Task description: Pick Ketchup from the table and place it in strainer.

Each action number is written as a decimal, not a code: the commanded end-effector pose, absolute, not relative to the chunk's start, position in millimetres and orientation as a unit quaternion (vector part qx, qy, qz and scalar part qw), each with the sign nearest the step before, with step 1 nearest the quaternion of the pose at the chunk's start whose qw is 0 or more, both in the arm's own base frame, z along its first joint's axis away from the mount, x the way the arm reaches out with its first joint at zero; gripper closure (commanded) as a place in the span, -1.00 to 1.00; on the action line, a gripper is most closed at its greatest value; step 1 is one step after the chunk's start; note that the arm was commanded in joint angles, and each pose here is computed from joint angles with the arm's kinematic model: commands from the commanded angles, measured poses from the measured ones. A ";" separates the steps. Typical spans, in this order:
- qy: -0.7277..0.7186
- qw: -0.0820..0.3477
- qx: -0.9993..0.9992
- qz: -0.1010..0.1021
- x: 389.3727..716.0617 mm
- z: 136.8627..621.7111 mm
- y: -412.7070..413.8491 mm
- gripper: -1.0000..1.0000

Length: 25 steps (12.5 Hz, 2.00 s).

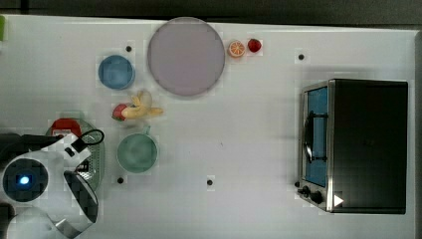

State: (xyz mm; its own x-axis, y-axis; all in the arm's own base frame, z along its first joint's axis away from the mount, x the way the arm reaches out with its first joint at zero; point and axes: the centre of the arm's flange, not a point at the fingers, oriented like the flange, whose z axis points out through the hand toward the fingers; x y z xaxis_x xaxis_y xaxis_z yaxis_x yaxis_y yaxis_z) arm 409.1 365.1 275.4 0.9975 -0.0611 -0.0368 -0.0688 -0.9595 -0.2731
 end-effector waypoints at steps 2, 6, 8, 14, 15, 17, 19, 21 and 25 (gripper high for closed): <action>0.086 0.172 -0.981 0.004 419.5 258.7 371.1 -0.18; 0.093 0.179 -0.979 0.000 425.1 257.1 368.4 -1.00; 0.113 0.174 -0.978 -0.018 437.9 276.2 354.1 -1.00; 0.211 0.098 -0.970 -0.064 497.7 359.0 231.8 -1.00; 0.236 0.080 -0.966 -0.068 506.2 377.6 202.5 -1.00; 0.284 0.054 -0.954 -0.075 517.5 421.9 148.0 -1.00; 0.329 0.029 -0.942 -0.059 515.9 466.5 100.6 -1.00; 0.373 0.029 -0.927 -0.039 509.8 514.4 60.0 -1.00; 0.408 0.017 -0.913 0.021 491.1 579.0 12.9 -1.00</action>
